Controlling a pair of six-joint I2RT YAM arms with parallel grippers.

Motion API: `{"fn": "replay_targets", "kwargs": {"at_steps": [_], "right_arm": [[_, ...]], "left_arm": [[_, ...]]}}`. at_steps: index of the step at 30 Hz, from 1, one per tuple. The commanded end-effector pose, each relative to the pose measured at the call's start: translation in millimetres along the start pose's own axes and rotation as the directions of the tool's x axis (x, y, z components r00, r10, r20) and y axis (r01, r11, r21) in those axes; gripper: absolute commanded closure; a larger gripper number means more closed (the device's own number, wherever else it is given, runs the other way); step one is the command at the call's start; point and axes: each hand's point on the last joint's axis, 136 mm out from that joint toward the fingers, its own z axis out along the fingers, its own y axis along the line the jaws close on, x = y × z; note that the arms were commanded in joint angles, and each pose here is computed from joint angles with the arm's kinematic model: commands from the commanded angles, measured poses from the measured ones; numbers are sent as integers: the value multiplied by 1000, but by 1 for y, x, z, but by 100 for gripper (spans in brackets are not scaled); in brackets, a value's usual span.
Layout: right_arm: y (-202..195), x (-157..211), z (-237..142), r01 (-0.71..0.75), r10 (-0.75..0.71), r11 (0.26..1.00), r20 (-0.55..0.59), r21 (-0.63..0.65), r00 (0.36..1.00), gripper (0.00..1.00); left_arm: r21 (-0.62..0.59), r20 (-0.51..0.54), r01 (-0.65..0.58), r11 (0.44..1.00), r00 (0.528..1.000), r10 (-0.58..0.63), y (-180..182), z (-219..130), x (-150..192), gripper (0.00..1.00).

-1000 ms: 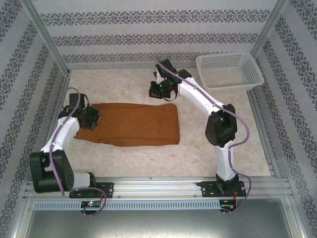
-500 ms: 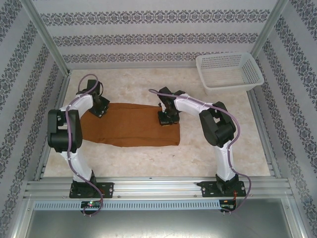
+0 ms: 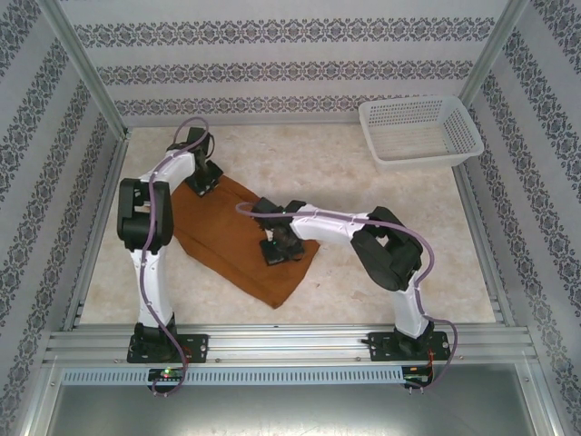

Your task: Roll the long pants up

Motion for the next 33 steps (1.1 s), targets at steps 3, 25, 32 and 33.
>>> {"fn": "replay_targets", "kwargs": {"at_steps": [3,25,32,33], "right_arm": [[56,17,33,-4,-1,996,-62,-84,998,100],[94,-38,-71,145,-123,976,138,-162,983,100],[67,-86,-135,174,-126,972,279,-156,952,100],[59,-98,-142,173,-120,973,304,-154,945,100]], "left_arm": [[48,-135,-96,994,986,101,-51,27,41,100],[514,82,-194,835,981,177,-205,-124,-10,15],[306,170,-90,948,985,39,-88,-176,-80,100],[311,156,-77,947,987,28,-76,-172,-77,100]]}}
